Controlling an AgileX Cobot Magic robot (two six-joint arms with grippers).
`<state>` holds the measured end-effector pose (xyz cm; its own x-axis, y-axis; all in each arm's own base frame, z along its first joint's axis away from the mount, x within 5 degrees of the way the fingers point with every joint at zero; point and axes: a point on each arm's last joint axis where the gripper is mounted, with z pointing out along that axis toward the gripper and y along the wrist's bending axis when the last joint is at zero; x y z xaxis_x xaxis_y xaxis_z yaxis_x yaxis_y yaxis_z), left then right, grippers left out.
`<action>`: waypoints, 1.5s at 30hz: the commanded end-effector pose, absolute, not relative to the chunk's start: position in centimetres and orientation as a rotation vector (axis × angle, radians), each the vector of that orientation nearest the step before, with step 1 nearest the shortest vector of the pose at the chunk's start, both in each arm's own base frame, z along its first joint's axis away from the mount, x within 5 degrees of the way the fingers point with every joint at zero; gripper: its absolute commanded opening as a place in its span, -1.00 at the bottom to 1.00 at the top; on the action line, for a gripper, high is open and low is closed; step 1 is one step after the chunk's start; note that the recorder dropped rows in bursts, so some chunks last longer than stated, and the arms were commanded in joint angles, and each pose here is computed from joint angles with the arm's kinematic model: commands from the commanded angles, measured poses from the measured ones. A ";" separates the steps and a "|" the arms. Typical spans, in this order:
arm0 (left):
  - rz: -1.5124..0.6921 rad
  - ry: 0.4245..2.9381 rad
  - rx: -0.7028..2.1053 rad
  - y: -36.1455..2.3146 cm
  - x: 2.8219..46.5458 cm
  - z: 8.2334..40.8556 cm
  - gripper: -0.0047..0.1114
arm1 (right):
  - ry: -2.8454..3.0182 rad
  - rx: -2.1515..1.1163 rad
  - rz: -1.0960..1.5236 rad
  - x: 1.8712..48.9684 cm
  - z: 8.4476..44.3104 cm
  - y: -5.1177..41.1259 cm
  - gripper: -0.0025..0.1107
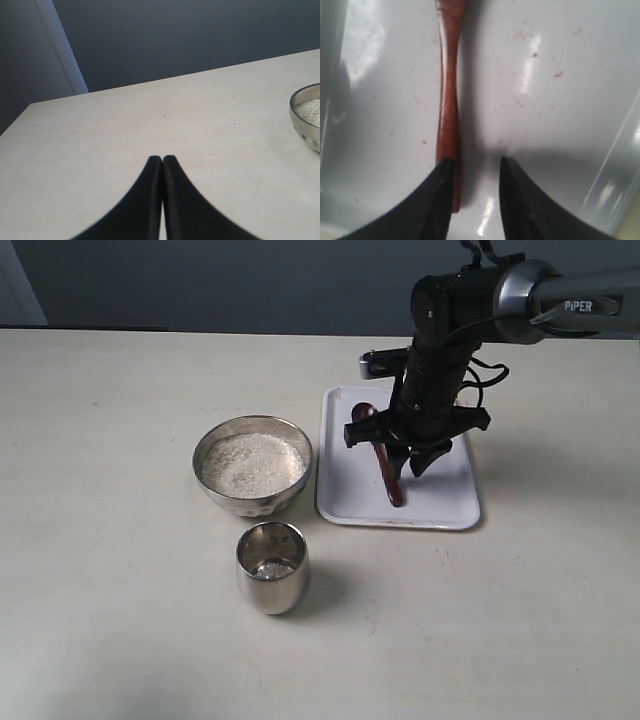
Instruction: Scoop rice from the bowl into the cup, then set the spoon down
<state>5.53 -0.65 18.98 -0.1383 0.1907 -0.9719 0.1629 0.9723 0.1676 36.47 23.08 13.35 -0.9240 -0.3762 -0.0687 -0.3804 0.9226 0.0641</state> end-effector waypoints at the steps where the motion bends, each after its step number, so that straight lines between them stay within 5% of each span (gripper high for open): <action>1: 0.020 1.699 0.266 -0.7 5.5 19.2 -0.91 | 2.909 -0.586 0.145 37.0 16.2 22.9 -0.61; 4: 0.020 1.699 0.266 -0.7 5.5 19.2 -0.91 | 2.791 -0.601 0.130 37.0 19.9 22.5 -0.96; 15: 0.020 1.699 0.266 -0.7 5.5 19.2 -0.91 | 2.251 -0.504 0.311 28.7 33.6 17.3 -0.96; 26: 0.020 1.699 0.266 -0.7 5.5 19.2 -0.91 | 1.986 -0.443 0.414 21.2 30.5 12.9 -0.96; 45: 0.020 1.699 0.266 -0.7 5.5 19.2 -0.91 | 2.037 -0.480 0.378 20.7 29.6 12.6 -0.96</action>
